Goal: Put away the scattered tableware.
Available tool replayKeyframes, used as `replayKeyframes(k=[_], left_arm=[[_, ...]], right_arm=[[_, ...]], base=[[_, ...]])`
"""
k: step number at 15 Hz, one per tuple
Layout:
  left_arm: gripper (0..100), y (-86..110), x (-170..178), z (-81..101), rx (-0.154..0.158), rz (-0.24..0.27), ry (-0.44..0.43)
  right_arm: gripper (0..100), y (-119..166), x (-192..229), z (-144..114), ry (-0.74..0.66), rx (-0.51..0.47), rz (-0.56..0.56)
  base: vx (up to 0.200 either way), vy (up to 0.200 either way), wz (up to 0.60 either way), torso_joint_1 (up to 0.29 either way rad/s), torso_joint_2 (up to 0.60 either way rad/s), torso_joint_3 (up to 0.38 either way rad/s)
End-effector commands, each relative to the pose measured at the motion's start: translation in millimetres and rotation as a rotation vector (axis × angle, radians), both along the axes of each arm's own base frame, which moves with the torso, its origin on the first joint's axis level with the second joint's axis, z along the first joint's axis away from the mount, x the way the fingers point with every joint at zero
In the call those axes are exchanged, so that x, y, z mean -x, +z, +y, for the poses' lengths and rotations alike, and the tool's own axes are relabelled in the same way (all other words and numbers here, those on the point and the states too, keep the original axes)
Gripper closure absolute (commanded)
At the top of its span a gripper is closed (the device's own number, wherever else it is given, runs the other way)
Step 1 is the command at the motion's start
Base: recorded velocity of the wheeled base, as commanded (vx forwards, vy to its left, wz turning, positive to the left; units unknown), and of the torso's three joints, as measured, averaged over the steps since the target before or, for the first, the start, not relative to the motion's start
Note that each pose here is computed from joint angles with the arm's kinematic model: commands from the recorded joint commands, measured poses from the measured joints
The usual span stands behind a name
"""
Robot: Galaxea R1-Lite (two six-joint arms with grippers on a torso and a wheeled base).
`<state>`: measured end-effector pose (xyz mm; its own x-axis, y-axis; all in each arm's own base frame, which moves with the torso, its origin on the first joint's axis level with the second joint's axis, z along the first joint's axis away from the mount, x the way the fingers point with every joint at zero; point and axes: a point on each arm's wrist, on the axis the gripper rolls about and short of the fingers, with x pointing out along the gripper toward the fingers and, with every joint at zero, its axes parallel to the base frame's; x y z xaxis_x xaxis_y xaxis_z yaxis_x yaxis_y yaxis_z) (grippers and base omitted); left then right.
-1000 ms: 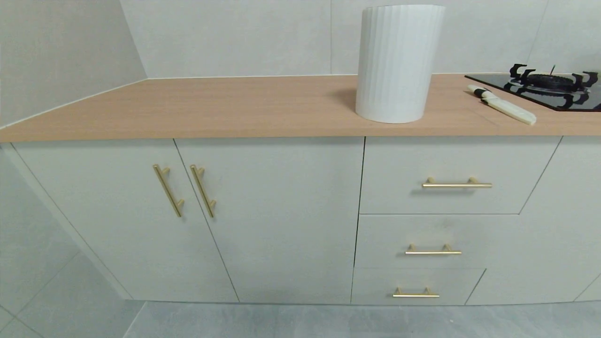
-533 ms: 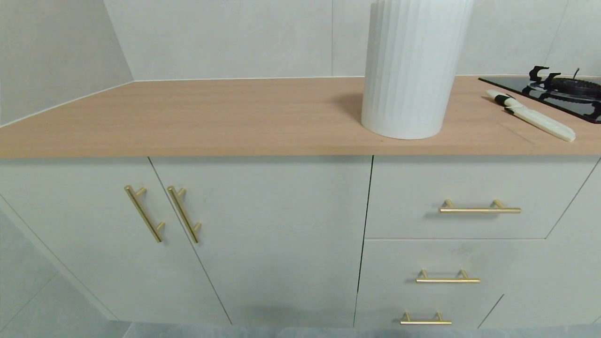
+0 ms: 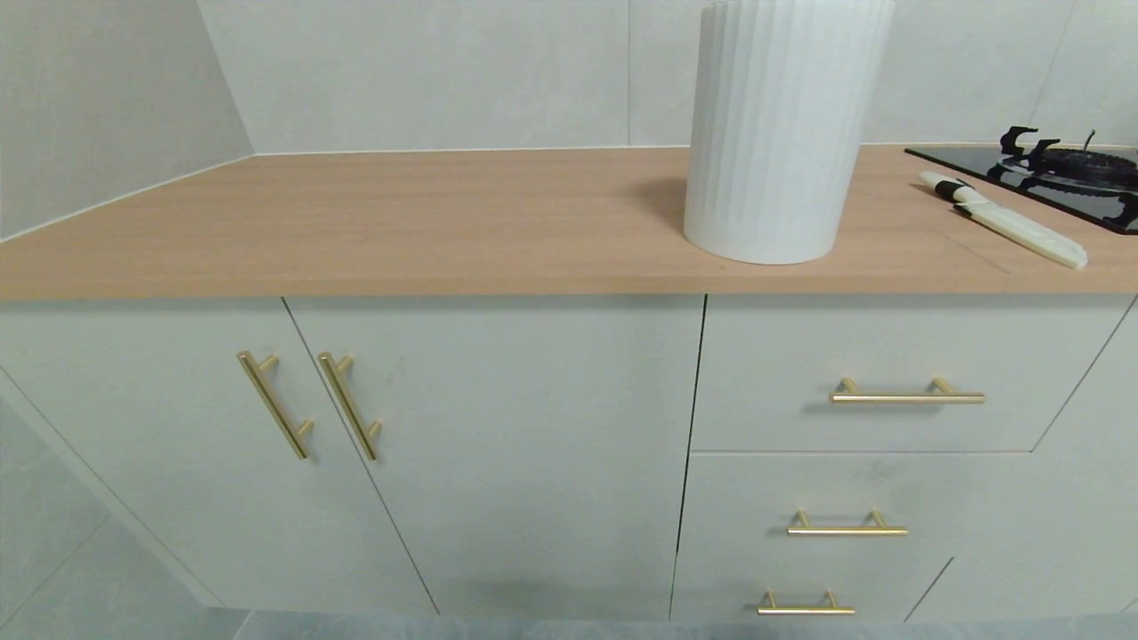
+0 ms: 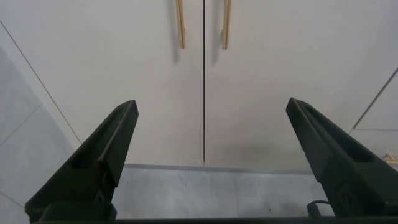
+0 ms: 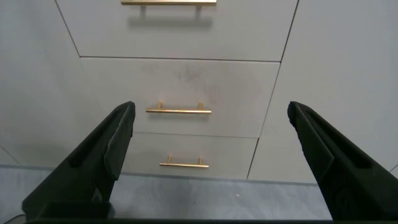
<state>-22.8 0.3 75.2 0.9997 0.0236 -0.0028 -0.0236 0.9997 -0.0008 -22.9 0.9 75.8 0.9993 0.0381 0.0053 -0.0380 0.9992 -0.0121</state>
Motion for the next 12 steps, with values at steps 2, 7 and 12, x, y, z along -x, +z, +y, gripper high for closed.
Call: replayKeyframes(k=[2, 7, 12], left_arm=[[0, 0.0, 0.0, 0.0, 0.001, 0.0, 0.001], [0, 0.0, 0.0, 0.0, 0.002, 0.0, 0.001], [0, 0.0, 0.0, 0.0, 0.001, 0.0, 0.001]], right_arm=[[0, 0.1, -0.1, 0.0, 0.0, 0.0, 0.001], [0, 0.1, -0.1, 0.0, 0.0, 0.0, 0.001], [0, 0.1, -0.1, 0.0, 0.0, 0.0, 0.001]], base=[[0.0, 0.0, 0.0, 0.0, 0.0, 0.0], [0.0, 0.0, -0.12, 0.0, 0.0, 0.0], [0.0, 0.0, 0.0, 0.0, 0.0, 0.0]])
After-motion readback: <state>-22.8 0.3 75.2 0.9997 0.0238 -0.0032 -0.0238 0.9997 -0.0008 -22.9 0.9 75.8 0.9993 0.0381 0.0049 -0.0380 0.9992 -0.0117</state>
